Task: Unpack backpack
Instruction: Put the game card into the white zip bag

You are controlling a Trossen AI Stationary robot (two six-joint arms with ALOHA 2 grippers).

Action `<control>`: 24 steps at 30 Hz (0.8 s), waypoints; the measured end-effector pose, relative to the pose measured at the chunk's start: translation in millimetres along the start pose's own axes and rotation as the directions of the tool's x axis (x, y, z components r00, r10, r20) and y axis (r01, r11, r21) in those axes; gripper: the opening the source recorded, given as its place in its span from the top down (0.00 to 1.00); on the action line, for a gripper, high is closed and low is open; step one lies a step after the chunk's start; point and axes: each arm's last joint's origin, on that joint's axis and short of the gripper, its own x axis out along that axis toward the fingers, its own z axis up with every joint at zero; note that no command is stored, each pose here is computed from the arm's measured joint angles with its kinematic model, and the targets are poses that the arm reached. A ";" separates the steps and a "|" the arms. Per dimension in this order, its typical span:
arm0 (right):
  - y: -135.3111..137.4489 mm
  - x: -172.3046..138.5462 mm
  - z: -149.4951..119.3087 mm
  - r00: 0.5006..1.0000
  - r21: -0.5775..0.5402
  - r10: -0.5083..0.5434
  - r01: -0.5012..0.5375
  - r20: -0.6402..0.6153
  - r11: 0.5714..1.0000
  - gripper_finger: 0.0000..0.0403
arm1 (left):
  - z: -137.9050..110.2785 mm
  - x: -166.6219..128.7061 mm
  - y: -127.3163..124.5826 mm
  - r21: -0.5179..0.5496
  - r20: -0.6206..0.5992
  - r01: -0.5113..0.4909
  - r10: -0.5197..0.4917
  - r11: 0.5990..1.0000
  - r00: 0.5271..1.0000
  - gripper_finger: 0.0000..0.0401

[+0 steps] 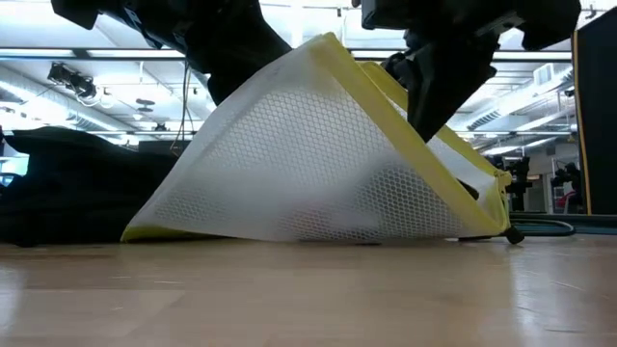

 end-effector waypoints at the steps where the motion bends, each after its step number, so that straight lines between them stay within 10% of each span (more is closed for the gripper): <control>1: -0.1 0.0 -0.2 1.000 0.000 0.006 -0.006 -0.003 1.000 1.00 | -0.2 0.0 0.1 0.001 -0.002 -0.001 0.001 1.000 1.000 1.00; 18: 72.8 -25.6 -54.0 0.912 -0.026 0.100 -0.120 -0.399 0.992 0.63 | -0.6 0.0 0.2 0.002 -0.006 -0.002 0.002 1.000 1.000 1.00; 24: 93.5 -25.3 -59.0 0.948 0.219 0.072 -0.002 -0.311 0.976 0.49 | -0.8 0.0 -0.1 -0.005 -0.012 0.011 -0.011 1.000 1.000 1.00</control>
